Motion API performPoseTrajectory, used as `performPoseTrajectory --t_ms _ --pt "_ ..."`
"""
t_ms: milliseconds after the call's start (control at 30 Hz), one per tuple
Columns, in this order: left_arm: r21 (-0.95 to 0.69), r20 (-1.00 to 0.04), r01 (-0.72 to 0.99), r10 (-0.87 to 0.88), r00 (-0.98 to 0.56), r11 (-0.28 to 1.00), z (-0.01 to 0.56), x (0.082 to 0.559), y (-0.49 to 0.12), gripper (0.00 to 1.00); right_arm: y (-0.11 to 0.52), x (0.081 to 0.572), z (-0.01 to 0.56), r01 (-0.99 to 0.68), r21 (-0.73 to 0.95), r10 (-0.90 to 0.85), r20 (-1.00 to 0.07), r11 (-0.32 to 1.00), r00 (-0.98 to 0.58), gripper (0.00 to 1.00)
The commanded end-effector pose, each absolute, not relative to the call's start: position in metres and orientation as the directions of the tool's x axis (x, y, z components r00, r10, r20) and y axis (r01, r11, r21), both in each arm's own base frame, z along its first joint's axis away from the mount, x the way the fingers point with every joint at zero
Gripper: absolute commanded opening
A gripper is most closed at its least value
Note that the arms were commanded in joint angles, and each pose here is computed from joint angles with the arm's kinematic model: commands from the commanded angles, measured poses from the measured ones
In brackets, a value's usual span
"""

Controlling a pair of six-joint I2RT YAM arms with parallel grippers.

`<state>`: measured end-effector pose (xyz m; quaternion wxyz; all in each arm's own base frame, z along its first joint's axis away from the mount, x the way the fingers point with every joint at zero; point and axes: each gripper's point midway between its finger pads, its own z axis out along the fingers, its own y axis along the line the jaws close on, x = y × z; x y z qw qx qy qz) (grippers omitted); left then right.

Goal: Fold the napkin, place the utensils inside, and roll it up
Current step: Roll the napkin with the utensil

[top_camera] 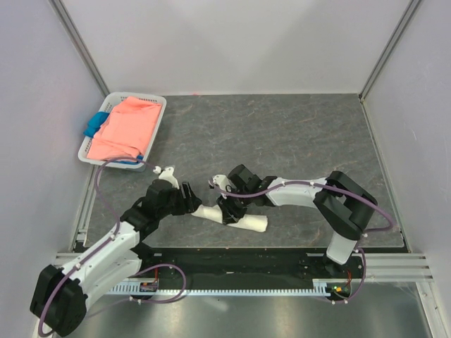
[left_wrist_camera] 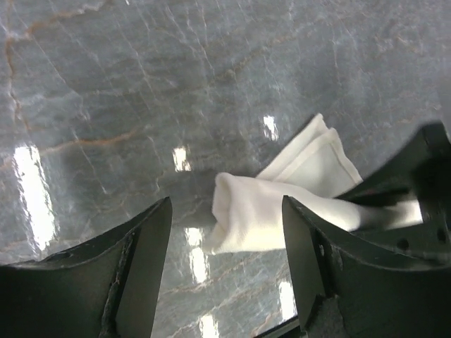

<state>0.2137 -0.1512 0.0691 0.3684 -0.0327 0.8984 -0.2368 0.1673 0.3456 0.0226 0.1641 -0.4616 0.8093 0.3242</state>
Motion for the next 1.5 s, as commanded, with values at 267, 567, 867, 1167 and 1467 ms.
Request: performPoseTrajectory --t_ms 267,567,867,1167,1467 --pt "-0.562 -0.66 0.22 -0.272 -0.701 0.797 0.075 0.198 -0.167 0.66 0.333 0.143 -0.014 -0.611 0.697 -0.638 -0.285 0.374 -0.716 0.37" --pt "-0.557 -0.657 0.228 -0.256 -0.709 0.798 0.065 0.201 -0.171 0.61 0.331 0.145 -0.022 -0.573 0.727 -0.637 -0.245 0.377 -0.731 0.37" --pt "-0.57 -0.639 0.252 -0.229 -0.734 0.782 0.057 0.199 -0.179 0.21 0.33 0.156 -0.015 -0.577 0.711 -0.619 -0.254 0.401 -0.743 0.45" --pt "-0.526 -0.571 0.195 -0.174 -0.802 0.828 0.039 0.201 -0.178 0.02 0.318 0.171 0.025 -0.664 0.604 -0.605 -0.346 0.441 -0.717 0.73" --pt "-0.503 -0.476 0.14 -0.139 -0.868 0.853 0.031 0.204 -0.182 0.02 0.307 0.204 0.083 -0.824 0.254 -0.546 -0.644 0.507 -0.535 0.79"
